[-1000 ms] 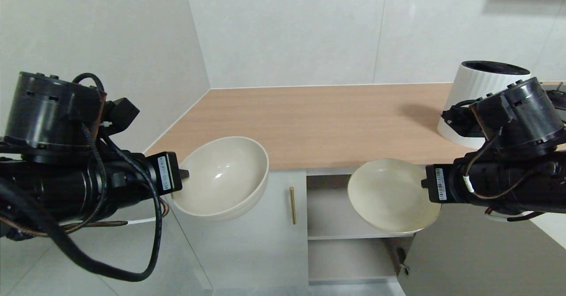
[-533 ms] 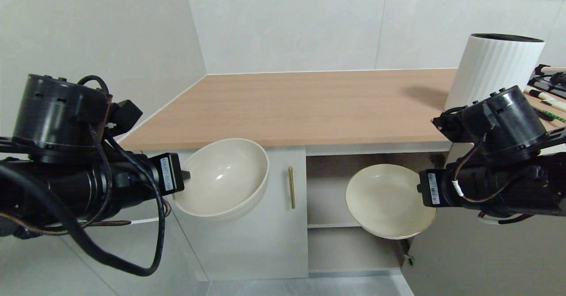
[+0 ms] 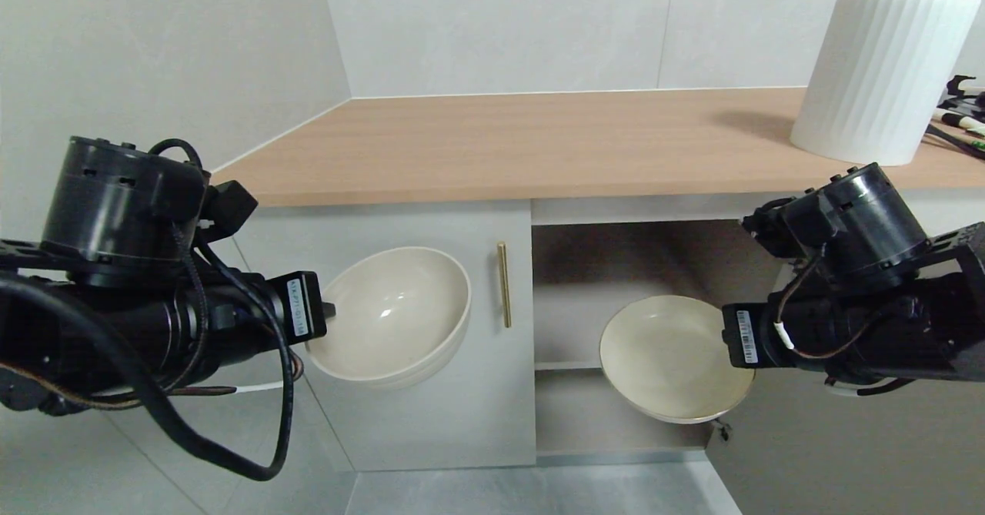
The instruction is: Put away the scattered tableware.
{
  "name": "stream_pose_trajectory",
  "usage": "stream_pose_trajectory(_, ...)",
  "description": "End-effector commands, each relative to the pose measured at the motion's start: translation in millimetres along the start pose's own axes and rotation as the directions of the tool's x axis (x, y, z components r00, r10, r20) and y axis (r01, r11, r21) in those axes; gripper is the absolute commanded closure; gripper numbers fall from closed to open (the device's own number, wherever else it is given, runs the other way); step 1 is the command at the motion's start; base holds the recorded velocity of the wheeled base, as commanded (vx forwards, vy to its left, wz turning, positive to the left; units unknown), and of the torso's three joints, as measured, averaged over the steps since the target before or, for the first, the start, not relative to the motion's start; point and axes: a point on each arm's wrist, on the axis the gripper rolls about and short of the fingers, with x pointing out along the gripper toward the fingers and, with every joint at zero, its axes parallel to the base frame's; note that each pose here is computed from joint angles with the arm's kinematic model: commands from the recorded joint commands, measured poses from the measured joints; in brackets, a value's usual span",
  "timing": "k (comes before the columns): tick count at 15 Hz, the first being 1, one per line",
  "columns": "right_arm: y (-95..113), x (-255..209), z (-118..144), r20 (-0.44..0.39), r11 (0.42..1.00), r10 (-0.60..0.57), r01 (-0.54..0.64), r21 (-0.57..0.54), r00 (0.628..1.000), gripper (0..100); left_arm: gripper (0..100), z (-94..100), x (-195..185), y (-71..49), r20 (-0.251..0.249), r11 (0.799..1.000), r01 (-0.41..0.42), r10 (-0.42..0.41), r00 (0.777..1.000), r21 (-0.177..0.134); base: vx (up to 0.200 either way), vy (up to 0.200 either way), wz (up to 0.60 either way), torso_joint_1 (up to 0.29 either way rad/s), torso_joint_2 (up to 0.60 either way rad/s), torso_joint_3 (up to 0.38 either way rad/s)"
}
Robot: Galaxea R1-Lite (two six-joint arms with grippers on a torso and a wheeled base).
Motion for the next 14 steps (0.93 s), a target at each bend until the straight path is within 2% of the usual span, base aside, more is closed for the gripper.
stream_pose_trajectory(1,1,2,-1,-0.006,1.000,-0.002,0.002,-0.002,1.000,100,100,-0.6,2,-0.1,-0.007,1.000,-0.004,0.004,1.000,0.001,0.000,0.000,0.00,-0.032,0.35,0.320)
stream_pose_trajectory(3,1,3,-1,-0.008,1.000,-0.003,0.003,-0.003,1.000,100,100,-0.6,2,-0.1,-0.007,1.000,-0.004,0.004,1.000,0.001,0.000,0.000,-0.30,-0.015,0.16,0.141)
stream_pose_trajectory(7,3,13,-3,-0.022,1.000,-0.010,0.010,-0.005,1.000,100,100,-0.8,2,-0.4,-0.007,1.000,-0.003,0.003,1.000,0.002,0.000,0.000,0.00,-0.001,0.01,0.010)
stream_pose_trajectory(9,-1,34,-3,-0.053,0.999,-0.045,0.045,0.002,0.998,100,100,-1.1,3,-0.7,-0.009,1.000,-0.003,0.003,1.000,0.003,0.000,0.000,0.00,0.000,0.00,0.000)
stream_pose_trajectory(14,5,117,1,-0.033,0.996,-0.079,0.080,0.045,0.996,100,100,-0.7,2,-0.7,-0.005,1.000,0.000,0.000,1.000,0.004,0.000,0.000,0.00,0.000,0.00,0.000)
